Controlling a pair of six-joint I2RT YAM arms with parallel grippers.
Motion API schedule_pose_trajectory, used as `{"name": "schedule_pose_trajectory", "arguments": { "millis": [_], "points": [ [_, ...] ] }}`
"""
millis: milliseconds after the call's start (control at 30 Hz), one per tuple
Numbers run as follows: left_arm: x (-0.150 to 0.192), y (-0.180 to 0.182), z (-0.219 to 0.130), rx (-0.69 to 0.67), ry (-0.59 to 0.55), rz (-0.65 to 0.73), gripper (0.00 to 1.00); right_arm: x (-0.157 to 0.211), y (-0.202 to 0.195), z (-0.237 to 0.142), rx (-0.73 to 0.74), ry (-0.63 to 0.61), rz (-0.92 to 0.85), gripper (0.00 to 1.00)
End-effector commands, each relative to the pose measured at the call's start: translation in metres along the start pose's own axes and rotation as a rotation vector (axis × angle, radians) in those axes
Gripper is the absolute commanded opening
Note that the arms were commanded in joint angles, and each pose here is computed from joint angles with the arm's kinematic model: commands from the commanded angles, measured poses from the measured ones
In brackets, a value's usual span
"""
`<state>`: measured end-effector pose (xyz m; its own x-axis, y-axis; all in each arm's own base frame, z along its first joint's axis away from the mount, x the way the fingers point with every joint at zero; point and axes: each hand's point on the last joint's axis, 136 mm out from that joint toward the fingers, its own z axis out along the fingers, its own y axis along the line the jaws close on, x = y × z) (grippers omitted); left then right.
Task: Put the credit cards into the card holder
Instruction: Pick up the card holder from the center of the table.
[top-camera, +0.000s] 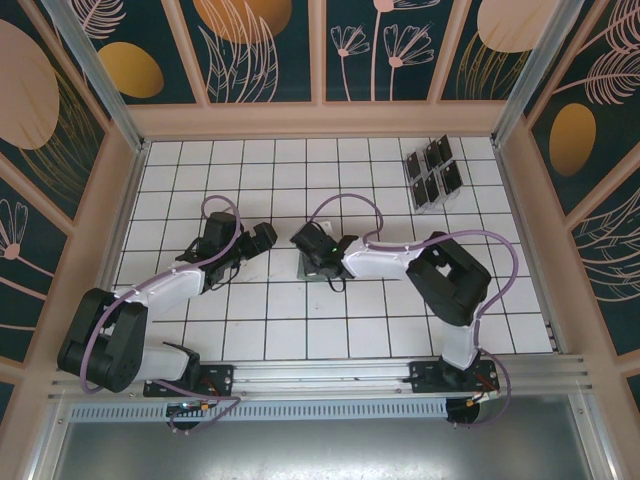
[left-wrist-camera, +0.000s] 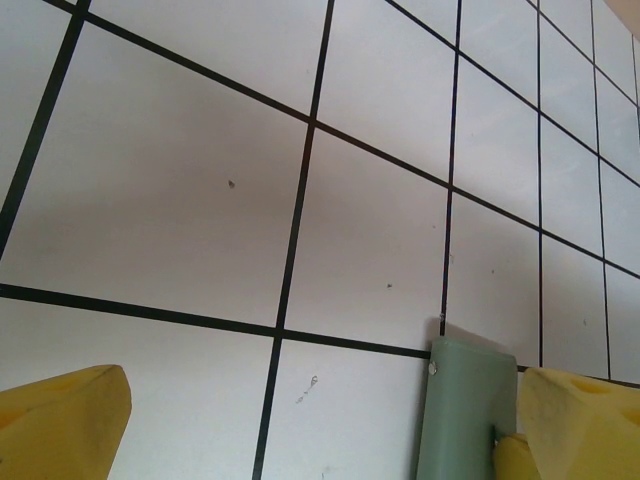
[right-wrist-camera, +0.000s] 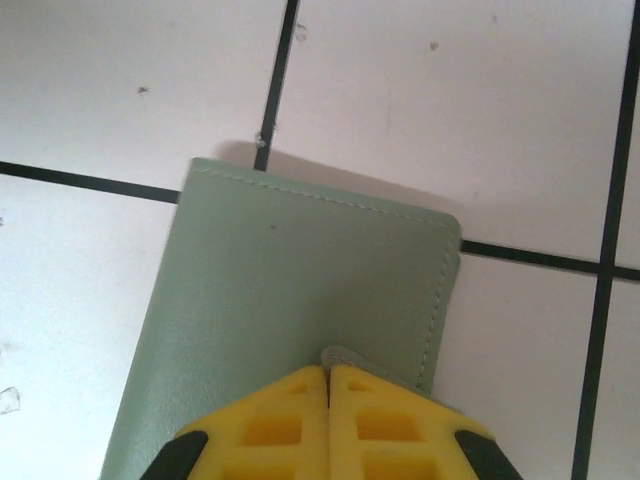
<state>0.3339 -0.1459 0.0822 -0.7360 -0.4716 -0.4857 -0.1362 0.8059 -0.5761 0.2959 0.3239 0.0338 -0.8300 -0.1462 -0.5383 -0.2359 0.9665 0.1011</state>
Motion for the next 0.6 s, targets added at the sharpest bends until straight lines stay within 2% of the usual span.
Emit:
{"name": "schedule_pose_trajectory", "arguments": {
  "millis": [0,567],
  "points": [
    [-0.010,-0.007,0.000,0.019,-0.028,0.020,0.99,0.026,-0.026,0.010,0.041,0.084,0.020,0.00],
    [-0.007,-0.026,0.004,0.114,0.014,0.022,0.98,-0.022,0.002,-0.038,-0.131,-0.058,0.088,0.00]
  ]
}}
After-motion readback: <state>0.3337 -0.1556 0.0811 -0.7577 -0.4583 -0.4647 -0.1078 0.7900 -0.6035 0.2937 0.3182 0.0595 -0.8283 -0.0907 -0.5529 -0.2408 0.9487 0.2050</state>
